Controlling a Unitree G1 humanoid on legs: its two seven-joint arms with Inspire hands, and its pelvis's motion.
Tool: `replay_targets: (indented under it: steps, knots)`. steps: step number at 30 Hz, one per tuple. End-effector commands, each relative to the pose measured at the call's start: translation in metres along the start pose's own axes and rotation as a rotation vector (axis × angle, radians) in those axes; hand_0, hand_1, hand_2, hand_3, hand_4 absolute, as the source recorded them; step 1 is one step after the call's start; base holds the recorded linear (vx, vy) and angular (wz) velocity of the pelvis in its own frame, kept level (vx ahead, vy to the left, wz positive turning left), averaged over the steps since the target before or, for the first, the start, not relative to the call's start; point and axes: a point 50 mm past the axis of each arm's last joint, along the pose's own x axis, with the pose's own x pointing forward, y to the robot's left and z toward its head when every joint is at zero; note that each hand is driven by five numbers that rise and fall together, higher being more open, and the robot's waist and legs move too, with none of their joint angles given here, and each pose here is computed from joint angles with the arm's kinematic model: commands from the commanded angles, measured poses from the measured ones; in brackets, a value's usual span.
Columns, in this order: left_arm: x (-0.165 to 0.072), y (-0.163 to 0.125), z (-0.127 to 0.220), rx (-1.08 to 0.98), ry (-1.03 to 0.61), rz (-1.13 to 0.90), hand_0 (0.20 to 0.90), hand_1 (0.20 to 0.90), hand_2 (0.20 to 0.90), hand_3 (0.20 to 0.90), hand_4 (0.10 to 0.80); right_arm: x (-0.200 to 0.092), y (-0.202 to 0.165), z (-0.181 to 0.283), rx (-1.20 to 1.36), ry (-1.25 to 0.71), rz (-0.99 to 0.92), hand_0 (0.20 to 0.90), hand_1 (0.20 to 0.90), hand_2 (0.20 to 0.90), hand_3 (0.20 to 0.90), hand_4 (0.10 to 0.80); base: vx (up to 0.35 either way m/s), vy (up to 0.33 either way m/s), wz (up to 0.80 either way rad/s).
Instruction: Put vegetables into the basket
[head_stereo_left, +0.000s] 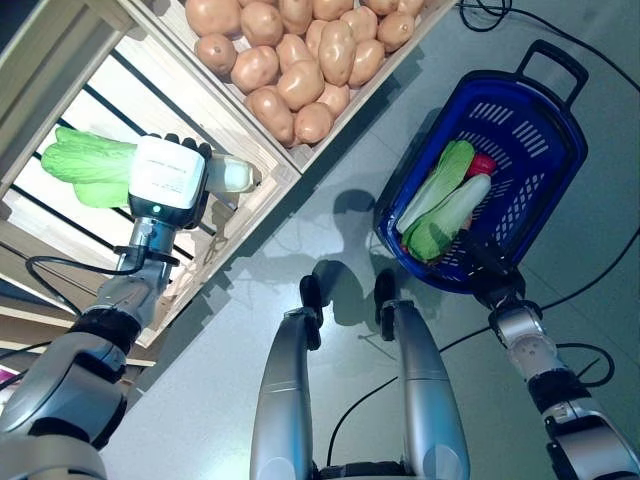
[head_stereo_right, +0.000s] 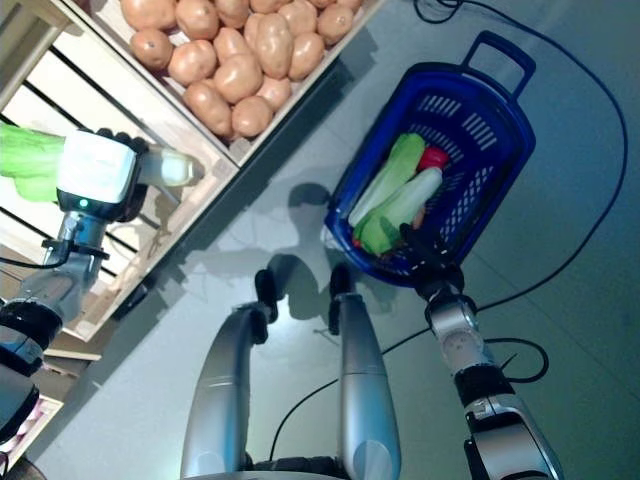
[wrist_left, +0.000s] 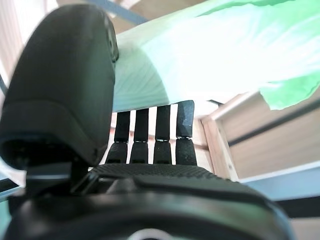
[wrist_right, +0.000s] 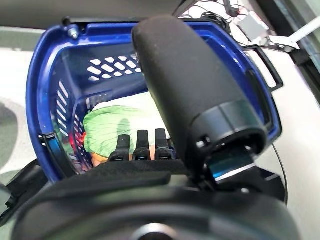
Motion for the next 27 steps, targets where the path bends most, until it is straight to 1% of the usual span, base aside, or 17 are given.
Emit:
replay_targets:
  steps: [1,3,8,12,14,16,18,19,20,22,23,27]
  knots:
    - [0.017,0.045,-0.046,0.053,0.085,0.313,0.3,0.3,0.3,0.3,0.4,-0.005,0.023,0.029,0.003,-0.149,0.167,0.9,0.9,0.9,0.9,0.8,-0.01,-0.039,-0.01]
    - [0.018,0.049,-0.043,0.03,0.053,0.353,0.3,0.3,0.3,0.3,0.4,-0.005,0.023,0.028,0.006,-0.148,0.171,0.9,0.9,0.9,0.9,0.8,-0.001,-0.039,-0.01]
    - [0.018,0.059,-0.041,-0.04,0.047,0.458,0.3,0.3,0.3,0.3,0.4,-0.004,0.021,0.024,-0.009,-0.138,0.162,0.9,0.9,0.9,0.9,0.8,0.003,-0.028,0.07]
    - [0.018,0.068,-0.032,-0.15,0.039,0.557,0.3,0.3,0.3,0.3,0.4,-0.005,0.016,0.021,-0.025,-0.148,0.134,0.9,0.9,0.9,0.9,0.8,-0.003,-0.052,0.07]
    - [0.015,0.066,-0.026,-0.208,0.037,0.569,0.3,0.3,0.3,0.3,0.4,-0.006,0.013,0.018,-0.042,-0.151,0.121,0.9,0.9,0.9,0.9,0.8,0.004,-0.04,0.14]
    - [0.009,0.066,-0.013,-0.365,0.036,0.572,0.3,0.3,0.3,0.3,0.4,-0.01,0.007,0.013,-0.078,-0.156,0.102,0.9,0.9,0.9,0.9,0.8,0.027,-0.055,0.09]
    - [0.005,0.065,-0.004,-0.43,0.031,0.566,0.3,0.3,0.3,0.3,0.4,-0.012,0.005,0.011,-0.114,-0.165,0.099,0.9,0.9,0.9,0.9,0.8,0.045,-0.057,0.07]
    - [-0.002,0.064,0.005,-0.518,0.048,0.562,0.3,0.3,0.3,0.3,0.4,-0.016,0.003,0.008,-0.136,-0.169,0.097,0.9,0.9,0.9,0.9,0.8,0.041,-0.043,0.07]
    - [-0.003,0.064,0.005,-0.525,0.051,0.56,0.3,0.3,0.3,0.3,0.4,-0.017,0.003,0.007,-0.137,-0.168,0.095,0.9,0.9,0.9,0.9,0.8,0.063,-0.06,0.06]
    - [-0.017,0.062,0.022,-0.673,0.079,0.546,0.3,0.3,0.3,0.3,0.4,-0.024,-0.002,0.001,-0.141,-0.171,0.098,0.9,0.9,0.9,0.9,0.8,0.079,-0.051,0.03]
    - [-0.019,0.063,0.025,-0.695,0.08,0.545,0.3,0.3,0.3,0.3,0.4,-0.026,-0.002,-0.001,-0.14,-0.172,0.1,0.9,0.9,0.9,0.9,0.8,0.088,-0.04,0.09]
    - [-0.034,0.077,0.045,-0.96,0.087,0.531,0.3,0.3,0.3,0.3,0.4,-0.04,-0.003,-0.011,-0.162,-0.188,0.124,0.9,0.9,0.9,0.9,0.8,0.107,-0.039,0.05]
